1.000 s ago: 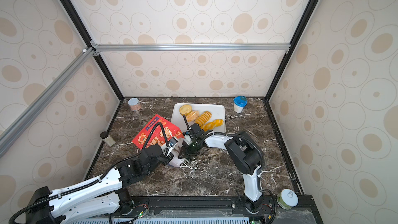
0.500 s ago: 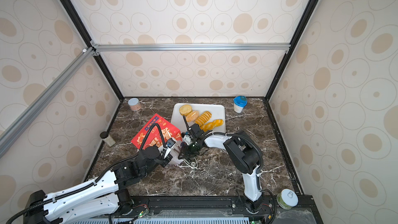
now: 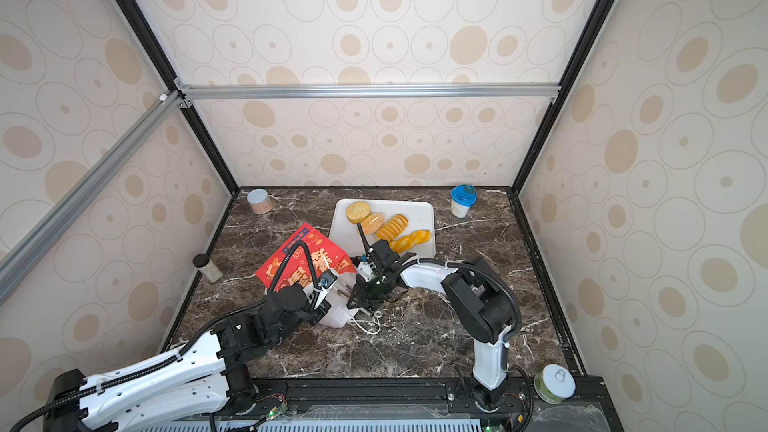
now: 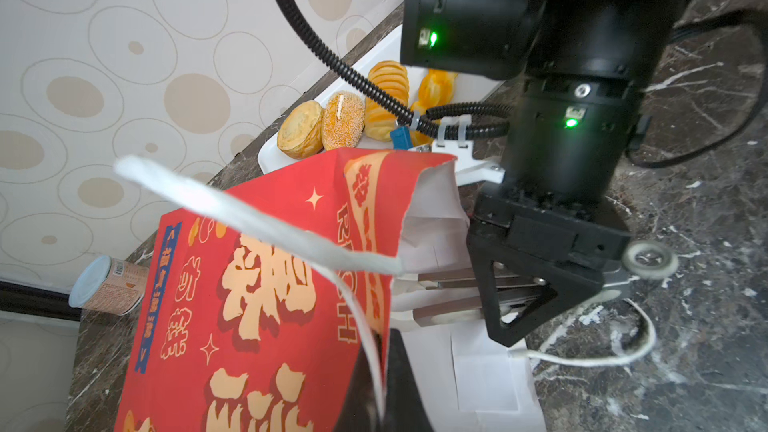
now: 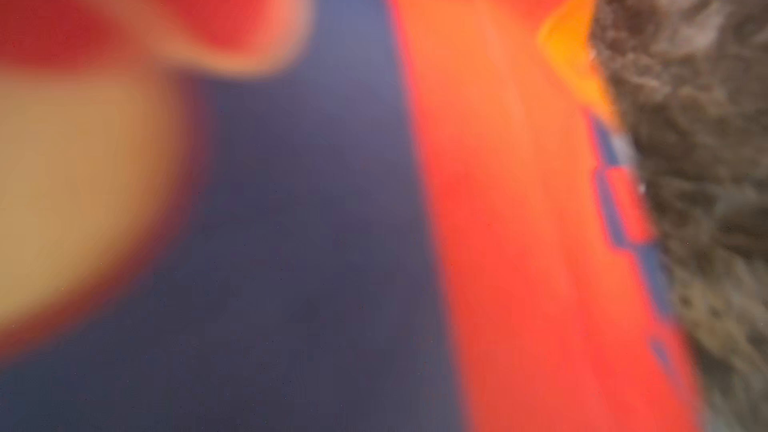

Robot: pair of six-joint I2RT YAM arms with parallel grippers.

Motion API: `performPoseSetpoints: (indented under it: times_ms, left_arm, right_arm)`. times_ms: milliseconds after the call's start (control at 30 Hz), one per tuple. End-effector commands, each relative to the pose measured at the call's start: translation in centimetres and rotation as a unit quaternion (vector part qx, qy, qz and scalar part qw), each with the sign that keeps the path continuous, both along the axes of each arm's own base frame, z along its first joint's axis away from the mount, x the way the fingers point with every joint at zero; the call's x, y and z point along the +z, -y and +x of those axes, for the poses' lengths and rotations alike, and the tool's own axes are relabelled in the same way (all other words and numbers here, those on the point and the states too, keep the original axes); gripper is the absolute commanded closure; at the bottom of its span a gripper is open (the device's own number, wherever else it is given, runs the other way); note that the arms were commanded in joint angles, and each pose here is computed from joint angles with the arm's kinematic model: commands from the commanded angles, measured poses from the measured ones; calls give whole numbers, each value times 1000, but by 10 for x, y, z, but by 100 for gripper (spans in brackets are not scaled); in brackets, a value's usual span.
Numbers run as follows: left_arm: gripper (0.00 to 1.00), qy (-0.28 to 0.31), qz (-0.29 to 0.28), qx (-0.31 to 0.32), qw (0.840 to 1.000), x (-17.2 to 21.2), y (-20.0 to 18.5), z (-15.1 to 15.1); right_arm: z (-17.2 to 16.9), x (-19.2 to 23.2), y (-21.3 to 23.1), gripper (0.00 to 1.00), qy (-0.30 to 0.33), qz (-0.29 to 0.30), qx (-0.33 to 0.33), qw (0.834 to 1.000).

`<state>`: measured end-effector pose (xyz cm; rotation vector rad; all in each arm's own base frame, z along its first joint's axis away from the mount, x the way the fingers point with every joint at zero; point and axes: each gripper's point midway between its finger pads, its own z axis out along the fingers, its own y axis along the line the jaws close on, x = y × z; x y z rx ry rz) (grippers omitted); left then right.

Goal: Take the fake bread out of the paper bag
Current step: 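Probe deep inside the bag with the tongs while the left gripper tilts the bag, then pinch the last yellow bread inside the bag with the tongs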

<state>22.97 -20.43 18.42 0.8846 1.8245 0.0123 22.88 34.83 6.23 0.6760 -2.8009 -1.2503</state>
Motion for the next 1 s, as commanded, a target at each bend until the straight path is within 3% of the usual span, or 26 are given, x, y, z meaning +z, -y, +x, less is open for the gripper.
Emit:
performPoseSetpoints:
  times_ms: [0, 233, 467, 733, 967]
  left_arm:
    - [100, 41, 17, 8, 999, 16, 0, 7]
    - [100, 47, 41, 2, 998, 14, -3, 10]
    - [100, 41, 34, -1, 999, 13, -1, 11]
    - [100, 40, 30, -7, 999, 13, 2, 11]
    - [100, 41, 22, -12, 999, 11, 4, 10]
  right_arm:
    - [-5, 31, 6, 62, 26, 21, 9, 999]
    - [-23, 43, 25, 61, 6, -3, 10, 1000]
    - [-18, 69, 25, 59, -50, 96, -22, 994]
    - [-16, 66, 17, 54, -103, 120, -18, 987]
    - [-12, 55, 19, 52, -115, 73, -5, 991]
